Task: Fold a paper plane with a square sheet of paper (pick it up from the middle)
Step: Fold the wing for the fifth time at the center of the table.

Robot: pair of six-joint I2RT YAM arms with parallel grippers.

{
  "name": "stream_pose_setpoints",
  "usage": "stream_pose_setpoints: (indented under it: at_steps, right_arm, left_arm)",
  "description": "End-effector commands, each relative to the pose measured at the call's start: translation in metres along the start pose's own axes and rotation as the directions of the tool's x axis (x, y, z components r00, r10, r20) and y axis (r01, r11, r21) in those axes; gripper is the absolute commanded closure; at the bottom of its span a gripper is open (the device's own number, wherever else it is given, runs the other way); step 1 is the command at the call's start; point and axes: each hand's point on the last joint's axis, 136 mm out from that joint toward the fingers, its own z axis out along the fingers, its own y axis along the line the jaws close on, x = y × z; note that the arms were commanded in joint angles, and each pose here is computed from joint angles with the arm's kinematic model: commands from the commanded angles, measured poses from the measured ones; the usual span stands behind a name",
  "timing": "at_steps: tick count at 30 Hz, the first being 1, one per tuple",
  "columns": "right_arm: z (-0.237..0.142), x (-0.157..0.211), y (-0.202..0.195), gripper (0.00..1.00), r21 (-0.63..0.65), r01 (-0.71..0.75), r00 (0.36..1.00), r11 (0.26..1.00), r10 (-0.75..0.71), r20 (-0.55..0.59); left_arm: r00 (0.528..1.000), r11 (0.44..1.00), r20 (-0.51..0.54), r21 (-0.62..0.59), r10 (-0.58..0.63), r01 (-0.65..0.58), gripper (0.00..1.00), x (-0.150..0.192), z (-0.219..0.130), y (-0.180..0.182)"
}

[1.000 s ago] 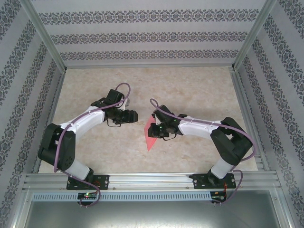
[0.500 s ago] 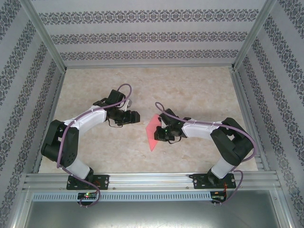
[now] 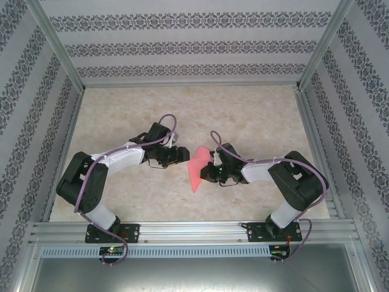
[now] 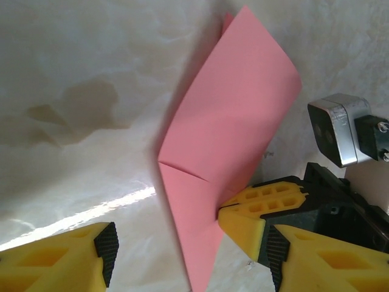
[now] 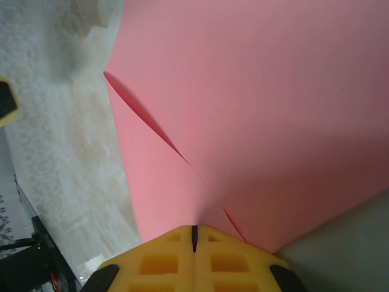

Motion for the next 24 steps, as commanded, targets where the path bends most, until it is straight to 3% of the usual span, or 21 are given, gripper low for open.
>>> stream_pose_setpoints:
  at_steps: [1, 14, 24]
  right_arm:
    - [0.004, 0.004, -0.017, 0.97, 0.026, -0.038, 0.999, 0.999, 0.038, -0.005]
    - [0.003, 0.007, -0.030, 0.98, 0.043, -0.046, 0.999, 0.998, 0.046, -0.012]
    - [0.000, 0.006, -0.034, 0.98, 0.041, -0.054, 0.998, 0.998, 0.055, -0.010]
  left_arm:
    - [0.998, 0.999, 0.047, 0.014, -0.038, 0.037, 0.33, -0.006, 0.011, -0.003]
    - [0.995, 0.995, 0.041, 0.036, -0.093, 0.092, 0.45, 0.001, 0.050, -0.006]
    - [0.997, 0.998, 0.059, 0.039, -0.047, 0.045, 0.58, -0.006, 0.037, -0.022]
